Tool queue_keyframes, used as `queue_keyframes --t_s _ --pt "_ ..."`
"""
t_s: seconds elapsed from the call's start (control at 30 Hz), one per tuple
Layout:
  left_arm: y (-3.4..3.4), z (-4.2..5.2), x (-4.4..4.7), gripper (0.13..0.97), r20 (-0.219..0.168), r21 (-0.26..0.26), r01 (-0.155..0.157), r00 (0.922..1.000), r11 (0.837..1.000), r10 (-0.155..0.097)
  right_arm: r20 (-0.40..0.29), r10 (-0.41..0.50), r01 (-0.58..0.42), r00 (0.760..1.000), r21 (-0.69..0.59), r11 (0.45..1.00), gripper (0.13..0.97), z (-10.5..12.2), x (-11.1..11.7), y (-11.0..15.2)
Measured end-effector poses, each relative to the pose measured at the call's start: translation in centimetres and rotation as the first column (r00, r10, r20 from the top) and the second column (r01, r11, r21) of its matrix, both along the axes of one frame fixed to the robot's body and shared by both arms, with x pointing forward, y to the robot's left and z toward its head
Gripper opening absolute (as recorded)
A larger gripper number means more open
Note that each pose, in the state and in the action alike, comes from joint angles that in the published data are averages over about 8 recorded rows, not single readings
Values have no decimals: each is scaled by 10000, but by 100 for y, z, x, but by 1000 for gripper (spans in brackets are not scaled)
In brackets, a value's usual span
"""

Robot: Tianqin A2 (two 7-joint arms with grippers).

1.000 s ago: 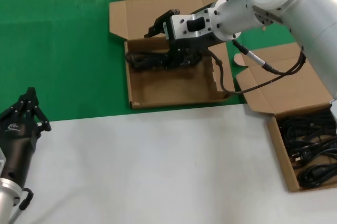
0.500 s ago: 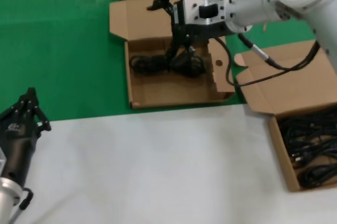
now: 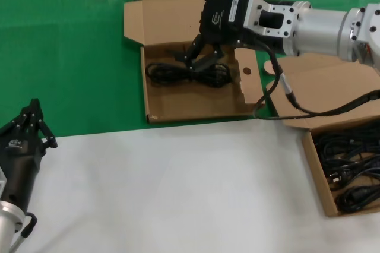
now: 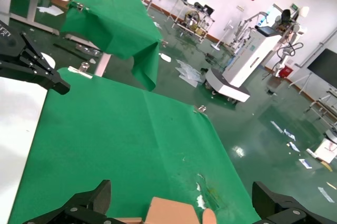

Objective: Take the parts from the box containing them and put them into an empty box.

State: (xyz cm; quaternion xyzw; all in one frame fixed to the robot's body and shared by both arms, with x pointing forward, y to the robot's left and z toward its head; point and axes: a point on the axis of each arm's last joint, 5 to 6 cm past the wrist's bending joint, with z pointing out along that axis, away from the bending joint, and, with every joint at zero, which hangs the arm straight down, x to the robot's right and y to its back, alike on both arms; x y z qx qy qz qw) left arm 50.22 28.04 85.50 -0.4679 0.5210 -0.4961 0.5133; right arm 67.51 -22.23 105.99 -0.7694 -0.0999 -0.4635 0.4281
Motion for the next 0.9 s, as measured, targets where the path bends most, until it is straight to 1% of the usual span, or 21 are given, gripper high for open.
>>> queue_keyframes --t_s 0.17,0.3,0.43,0.7,0.83,0.9 --pt "0 0 0 143 0 0 0 10000 10000 0 7 -35 35 10000 139 9999 917 -27 -17 -5" --pt "0 0 0 158 0 0 0 10000 10000 0 -37 -156 157 9999 425 9990 954 -92 -38 -4" --pt "0 0 0 170 0 0 0 10000 10000 0 -122 -360 370 9993 881 9954 958 -195 -76 -5" --pt "0 0 0 266 0 -1 0 10000 10000 0 -392 -902 961 9952 1952 9760 966 -441 -179 -18" --pt "0 0 0 266 0 -2 0 10000 10000 0 -572 -1205 1310 9911 2487 9597 966 -566 -240 -31" --pt "0 0 0 307 0 -2 0 10000 10000 0 -670 -1360 1493 9884 2743 9500 966 -627 -273 -39"
